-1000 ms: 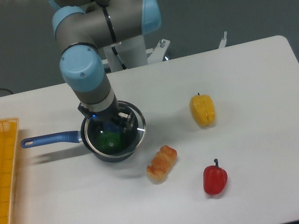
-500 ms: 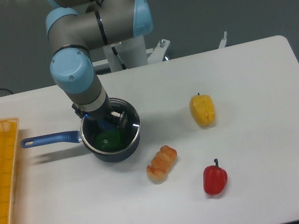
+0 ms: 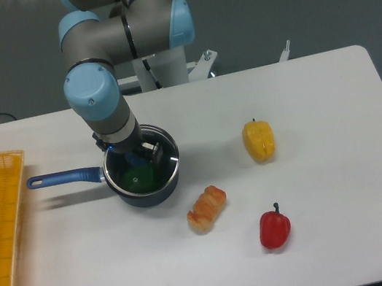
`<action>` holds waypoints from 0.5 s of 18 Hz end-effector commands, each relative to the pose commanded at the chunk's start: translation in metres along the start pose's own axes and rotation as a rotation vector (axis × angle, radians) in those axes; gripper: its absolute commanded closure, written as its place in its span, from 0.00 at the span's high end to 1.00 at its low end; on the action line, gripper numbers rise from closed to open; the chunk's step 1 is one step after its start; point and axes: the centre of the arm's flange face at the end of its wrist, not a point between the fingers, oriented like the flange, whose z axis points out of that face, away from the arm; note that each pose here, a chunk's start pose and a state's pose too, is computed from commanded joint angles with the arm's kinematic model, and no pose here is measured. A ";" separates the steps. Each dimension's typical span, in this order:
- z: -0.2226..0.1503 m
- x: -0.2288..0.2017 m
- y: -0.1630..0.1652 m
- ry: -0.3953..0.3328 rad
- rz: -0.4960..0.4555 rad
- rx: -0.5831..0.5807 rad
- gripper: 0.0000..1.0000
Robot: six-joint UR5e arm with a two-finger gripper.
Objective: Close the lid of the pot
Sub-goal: 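Lower the glass lid onto the saucepan rim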
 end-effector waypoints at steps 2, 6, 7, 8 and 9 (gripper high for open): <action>0.000 0.005 -0.004 -0.004 0.009 0.004 0.48; 0.002 0.006 -0.006 -0.002 0.015 0.001 0.48; 0.001 0.007 -0.005 -0.003 0.015 0.003 0.48; 0.001 0.007 -0.005 -0.003 0.015 0.003 0.48; 0.001 0.007 -0.006 -0.003 0.018 0.003 0.48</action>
